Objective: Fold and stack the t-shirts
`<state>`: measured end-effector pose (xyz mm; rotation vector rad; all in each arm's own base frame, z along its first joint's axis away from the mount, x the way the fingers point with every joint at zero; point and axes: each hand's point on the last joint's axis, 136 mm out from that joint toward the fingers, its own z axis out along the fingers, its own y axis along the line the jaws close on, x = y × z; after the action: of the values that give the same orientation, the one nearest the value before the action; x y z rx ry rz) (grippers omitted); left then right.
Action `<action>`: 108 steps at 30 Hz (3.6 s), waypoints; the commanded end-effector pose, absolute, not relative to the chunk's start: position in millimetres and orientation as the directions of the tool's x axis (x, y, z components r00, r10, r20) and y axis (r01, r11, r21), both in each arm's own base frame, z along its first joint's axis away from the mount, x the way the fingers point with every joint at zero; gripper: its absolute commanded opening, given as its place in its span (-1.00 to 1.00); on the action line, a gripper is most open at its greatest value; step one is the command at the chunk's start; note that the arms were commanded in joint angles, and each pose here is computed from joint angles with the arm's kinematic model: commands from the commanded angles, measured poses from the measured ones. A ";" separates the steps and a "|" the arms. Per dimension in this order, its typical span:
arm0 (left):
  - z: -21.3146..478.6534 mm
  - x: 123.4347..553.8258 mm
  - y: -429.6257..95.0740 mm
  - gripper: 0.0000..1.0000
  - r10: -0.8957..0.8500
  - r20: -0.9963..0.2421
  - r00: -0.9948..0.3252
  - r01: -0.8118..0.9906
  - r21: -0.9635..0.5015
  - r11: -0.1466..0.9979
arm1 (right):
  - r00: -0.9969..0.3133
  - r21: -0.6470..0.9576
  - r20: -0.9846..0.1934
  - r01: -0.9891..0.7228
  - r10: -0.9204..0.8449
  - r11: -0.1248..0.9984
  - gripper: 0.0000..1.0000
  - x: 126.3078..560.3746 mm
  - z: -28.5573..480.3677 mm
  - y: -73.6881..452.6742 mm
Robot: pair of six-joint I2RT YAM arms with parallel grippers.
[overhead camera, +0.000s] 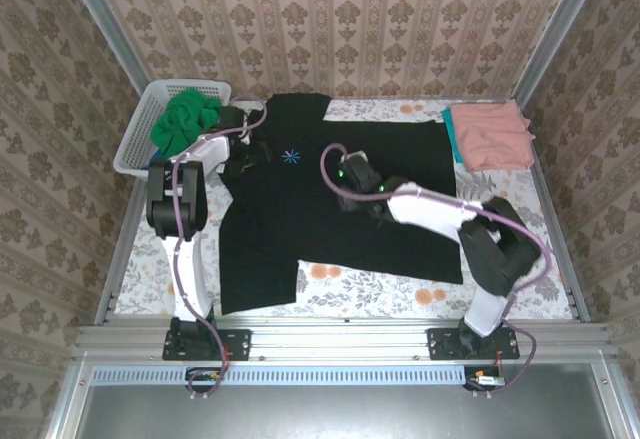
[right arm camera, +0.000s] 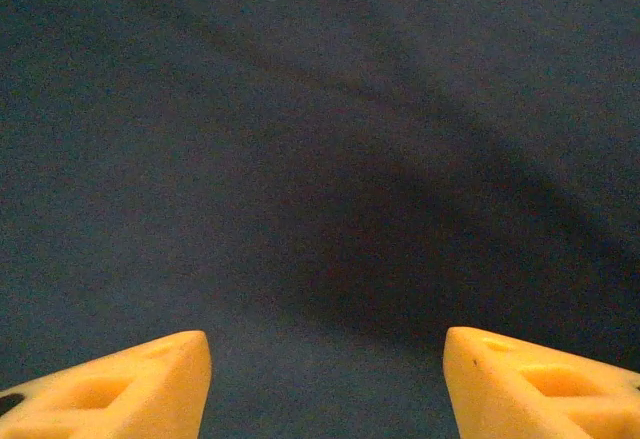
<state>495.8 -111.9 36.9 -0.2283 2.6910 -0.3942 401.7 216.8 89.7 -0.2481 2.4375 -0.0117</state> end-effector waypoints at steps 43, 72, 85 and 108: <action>37.2 82.4 -63.0 0.54 -0.283 -0.131 -0.950 -0.287 0.012 0.958 | -0.712 0.040 -0.227 0.675 0.665 0.737 0.79 197.6 28.8 -2.5; 27.7 55.9 -96.3 -0.68 -0.124 -0.121 -0.985 -0.114 -0.091 0.989 | -0.656 0.090 -0.156 0.735 0.739 0.672 0.57 171.4 5.7 -3.9; 94.0 84.2 -89.0 -1.00 -0.105 -0.270 -0.957 -0.065 -0.154 0.986 | -0.642 0.155 -0.168 0.733 0.748 0.663 -0.46 180.2 8.9 1.6; 170.3 319.3 -135.3 -1.00 0.070 -0.447 -0.892 0.099 -0.043 0.994 | -0.704 0.245 -0.330 0.579 0.629 0.777 -1.00 304.1 95.0 4.9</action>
<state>280.7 -124.7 159.8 -0.0354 2.7371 -0.0944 273.2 3.4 84.5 0.9974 2.5923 0.1547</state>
